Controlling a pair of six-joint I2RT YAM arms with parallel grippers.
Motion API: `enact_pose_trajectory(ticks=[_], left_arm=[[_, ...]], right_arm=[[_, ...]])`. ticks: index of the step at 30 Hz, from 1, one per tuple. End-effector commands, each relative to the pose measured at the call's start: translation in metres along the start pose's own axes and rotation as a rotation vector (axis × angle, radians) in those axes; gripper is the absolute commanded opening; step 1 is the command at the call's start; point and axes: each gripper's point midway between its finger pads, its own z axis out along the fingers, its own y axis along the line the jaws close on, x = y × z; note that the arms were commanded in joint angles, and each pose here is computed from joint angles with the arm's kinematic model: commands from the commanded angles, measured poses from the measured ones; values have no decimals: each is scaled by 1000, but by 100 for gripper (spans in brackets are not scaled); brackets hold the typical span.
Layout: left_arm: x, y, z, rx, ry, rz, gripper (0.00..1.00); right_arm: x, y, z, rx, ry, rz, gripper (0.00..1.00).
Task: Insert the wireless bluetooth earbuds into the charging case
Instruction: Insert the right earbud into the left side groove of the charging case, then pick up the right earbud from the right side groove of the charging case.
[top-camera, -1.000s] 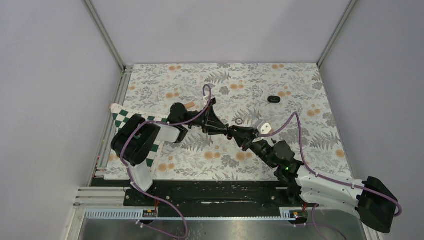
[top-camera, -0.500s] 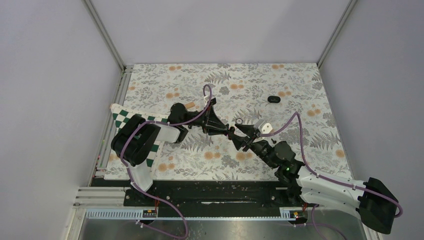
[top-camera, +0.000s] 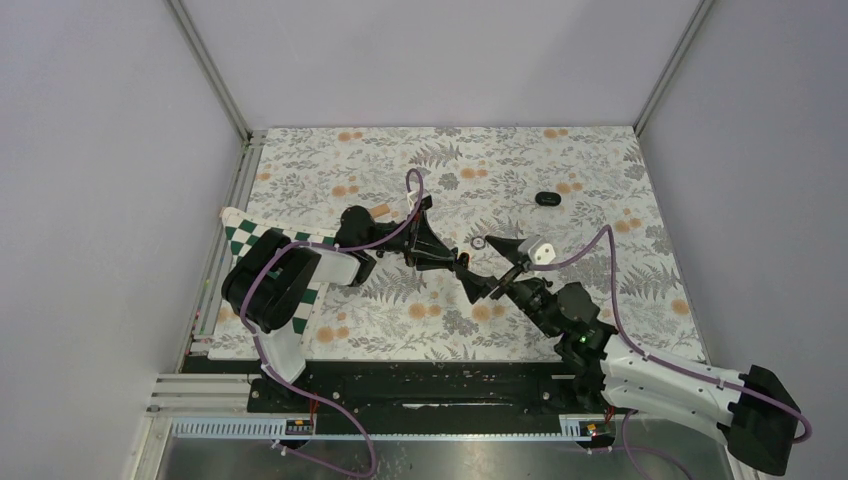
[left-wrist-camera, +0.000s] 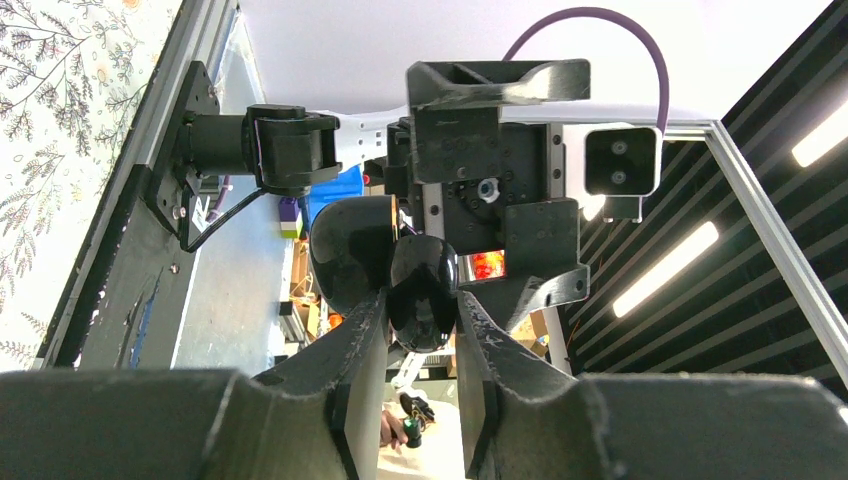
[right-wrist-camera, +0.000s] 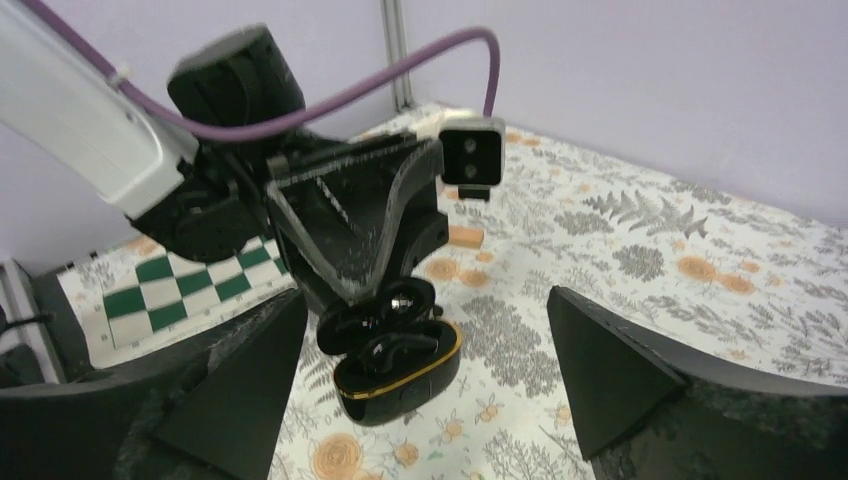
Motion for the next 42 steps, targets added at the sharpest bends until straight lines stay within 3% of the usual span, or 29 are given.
enact_pose_trajectory(ticks=[1,9,14,17,20,22,28,34,39,42], left_arm=[[6,-18,-1,41,5,113,0],[5,-15,0,38,7,109,0],[10,-13,-2,28,22,140,0],[14,-11,-3,4,36,183,0],[14,-1,-4,-47,38,223,0],[14,7,-5,-94,39,256,0],[10,41,-17,-380,56,341,0],[7,46,-17,-386,64,297,0],[6,49,-16,-378,63,280,0],[4,53,-15,-375,62,256,0]], right_arm=[[-55,-9,1,64,-140,39,100],[-68,-34,-11,220,-165,194,99],[-59,-46,-17,323,3,205,98],[-53,-46,-24,348,72,259,81],[-43,-49,-34,387,156,330,47],[-35,-49,-40,401,220,364,39],[-17,-40,-49,424,337,469,48],[1,-19,-38,379,419,573,54],[9,-29,-34,450,347,642,57],[12,-23,-29,424,373,634,56]])
